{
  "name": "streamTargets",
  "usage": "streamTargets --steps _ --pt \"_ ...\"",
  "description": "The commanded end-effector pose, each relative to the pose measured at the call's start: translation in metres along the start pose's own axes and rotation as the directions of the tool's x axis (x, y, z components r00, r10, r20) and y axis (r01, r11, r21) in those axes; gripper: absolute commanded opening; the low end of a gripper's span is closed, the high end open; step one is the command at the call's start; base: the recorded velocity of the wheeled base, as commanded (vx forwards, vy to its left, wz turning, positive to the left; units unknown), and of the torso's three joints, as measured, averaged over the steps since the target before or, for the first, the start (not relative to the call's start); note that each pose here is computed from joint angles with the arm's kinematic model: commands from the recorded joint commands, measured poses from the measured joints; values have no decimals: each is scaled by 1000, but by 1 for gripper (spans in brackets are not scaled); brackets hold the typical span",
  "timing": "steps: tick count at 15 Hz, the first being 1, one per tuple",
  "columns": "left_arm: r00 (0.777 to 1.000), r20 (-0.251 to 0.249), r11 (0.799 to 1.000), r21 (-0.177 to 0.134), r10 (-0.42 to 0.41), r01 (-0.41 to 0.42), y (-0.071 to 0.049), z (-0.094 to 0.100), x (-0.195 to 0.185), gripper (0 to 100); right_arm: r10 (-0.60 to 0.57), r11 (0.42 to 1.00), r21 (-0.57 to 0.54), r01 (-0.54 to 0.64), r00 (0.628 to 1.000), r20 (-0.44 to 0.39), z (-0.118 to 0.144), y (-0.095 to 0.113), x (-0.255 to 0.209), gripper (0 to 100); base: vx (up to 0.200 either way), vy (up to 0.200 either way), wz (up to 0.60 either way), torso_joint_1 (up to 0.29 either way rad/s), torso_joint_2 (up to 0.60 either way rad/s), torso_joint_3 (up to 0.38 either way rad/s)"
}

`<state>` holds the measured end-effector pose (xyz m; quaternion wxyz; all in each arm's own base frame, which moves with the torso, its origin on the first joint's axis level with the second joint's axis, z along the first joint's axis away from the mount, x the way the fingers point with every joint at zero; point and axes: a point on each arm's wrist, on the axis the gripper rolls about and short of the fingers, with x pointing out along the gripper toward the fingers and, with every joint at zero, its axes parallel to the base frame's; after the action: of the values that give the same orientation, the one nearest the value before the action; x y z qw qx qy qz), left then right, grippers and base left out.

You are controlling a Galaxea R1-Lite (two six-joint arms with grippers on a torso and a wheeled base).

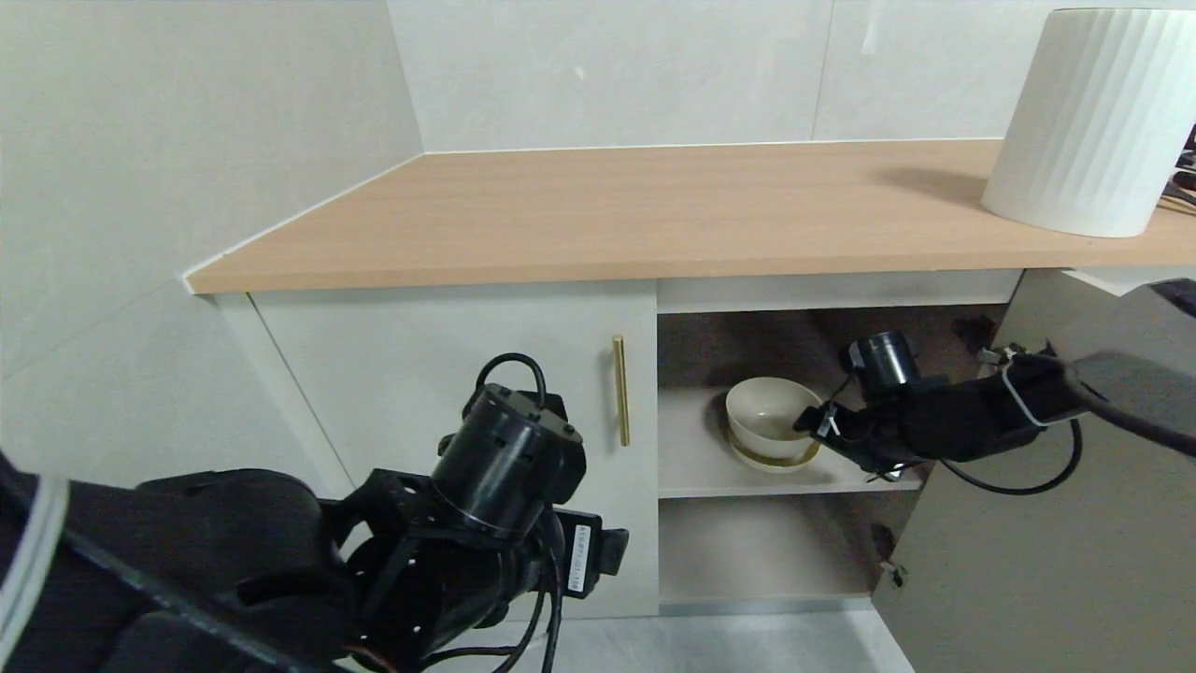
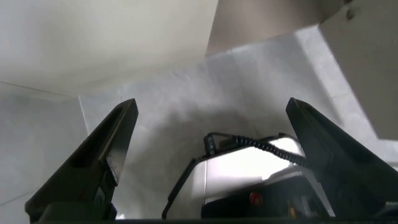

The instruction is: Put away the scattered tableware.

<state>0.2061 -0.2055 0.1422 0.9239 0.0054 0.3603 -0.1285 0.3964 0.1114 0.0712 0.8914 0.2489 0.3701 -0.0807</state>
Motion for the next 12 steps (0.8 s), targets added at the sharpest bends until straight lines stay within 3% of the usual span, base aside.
streamTargets --steps 1,5,8,12 --pt "995 96 999 -36 -18 22 19 14 -38 100 75 994 -69 -79 996 -47 -3 -4 -68 100 0 0 0 0 0 0" --pt "981 191 995 -87 -30 47 41 18 -74 100 177 963 -179 -203 973 -151 -35 -13 -155 100 0 0 0 0 0 0" --pt "975 217 986 -168 54 -17 71 16 -83 100 218 941 -225 -253 961 -168 -44 -21 -206 100 0 0 0 0 0 0" --pt "973 215 982 -181 85 -45 80 13 -84 100 226 931 -241 -273 952 -204 -57 -35 -232 100 0 0 0 0 0 0"
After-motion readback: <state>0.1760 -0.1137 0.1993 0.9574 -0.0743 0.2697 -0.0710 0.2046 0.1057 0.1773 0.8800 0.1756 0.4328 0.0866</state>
